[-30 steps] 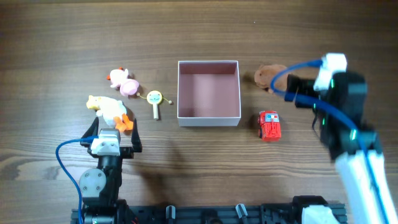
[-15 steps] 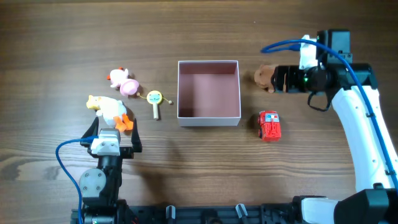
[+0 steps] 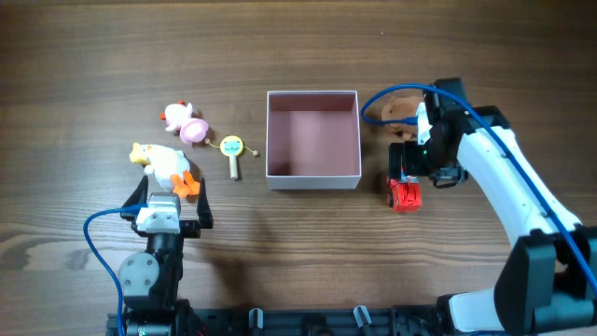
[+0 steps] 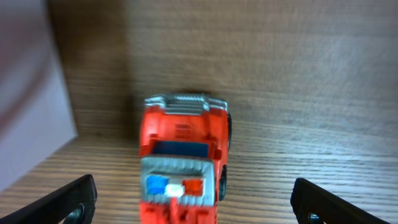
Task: Pack container
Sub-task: 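Close the right gripper on the red toy truck and lift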
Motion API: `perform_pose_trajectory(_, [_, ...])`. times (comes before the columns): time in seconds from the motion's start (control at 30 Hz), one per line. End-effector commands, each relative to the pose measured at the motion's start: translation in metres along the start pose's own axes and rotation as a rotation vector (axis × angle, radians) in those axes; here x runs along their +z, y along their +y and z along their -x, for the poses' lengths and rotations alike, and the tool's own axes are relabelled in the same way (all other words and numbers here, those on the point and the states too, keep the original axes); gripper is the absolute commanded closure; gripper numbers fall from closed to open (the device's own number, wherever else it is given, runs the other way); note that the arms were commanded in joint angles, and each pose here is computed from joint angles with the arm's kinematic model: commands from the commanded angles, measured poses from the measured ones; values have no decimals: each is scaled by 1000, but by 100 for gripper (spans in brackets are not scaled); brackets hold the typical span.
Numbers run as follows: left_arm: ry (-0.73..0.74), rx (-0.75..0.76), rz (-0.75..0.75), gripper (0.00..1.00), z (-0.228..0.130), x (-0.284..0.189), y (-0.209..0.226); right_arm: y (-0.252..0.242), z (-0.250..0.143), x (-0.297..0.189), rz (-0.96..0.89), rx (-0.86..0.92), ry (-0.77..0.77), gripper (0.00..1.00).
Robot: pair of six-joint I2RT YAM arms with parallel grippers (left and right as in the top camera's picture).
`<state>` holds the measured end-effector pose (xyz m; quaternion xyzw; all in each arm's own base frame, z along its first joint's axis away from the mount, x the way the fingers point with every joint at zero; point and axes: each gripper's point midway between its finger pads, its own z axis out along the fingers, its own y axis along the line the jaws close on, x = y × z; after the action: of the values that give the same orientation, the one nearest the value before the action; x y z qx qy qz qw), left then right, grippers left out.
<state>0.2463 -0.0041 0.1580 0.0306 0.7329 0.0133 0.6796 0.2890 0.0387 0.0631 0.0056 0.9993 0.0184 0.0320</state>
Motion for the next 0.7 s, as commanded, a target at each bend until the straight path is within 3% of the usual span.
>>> perform_pose_trajectory(0.0, [-2, 19, -23, 0, -1, 0, -4, -7, -11, 22, -45, 38, 59, 0])
perform_pose_trajectory(0.17, [-2, 20, -23, 0, -1, 0, -4, -1, -15, 44, -3, 39, 86, 5])
perform_pose_trajectory(0.27, [-2, 19, -23, 0, -1, 0, -4, 2, -14, 49, 11, 41, 94, 30])
perform_pose_trajectory(0.3, [-2, 19, -23, 0, -1, 0, -4, 2, -15, 50, 10, 40, 96, 47])
perform_pose_trajectory(0.4, [-2, 20, -23, 0, -1, 0, -4, 2, -14, 50, 10, 37, 95, 64])
perform_pose_trajectory(0.5, [-2, 20, -23, 0, -1, 0, -4, 1, -4, 42, 3, 35, 66, 67])
perform_pose_trajectory(0.67, [-2, 19, -23, 0, -1, 0, -4, 1, 50, -10, -29, 14, -76, 68])
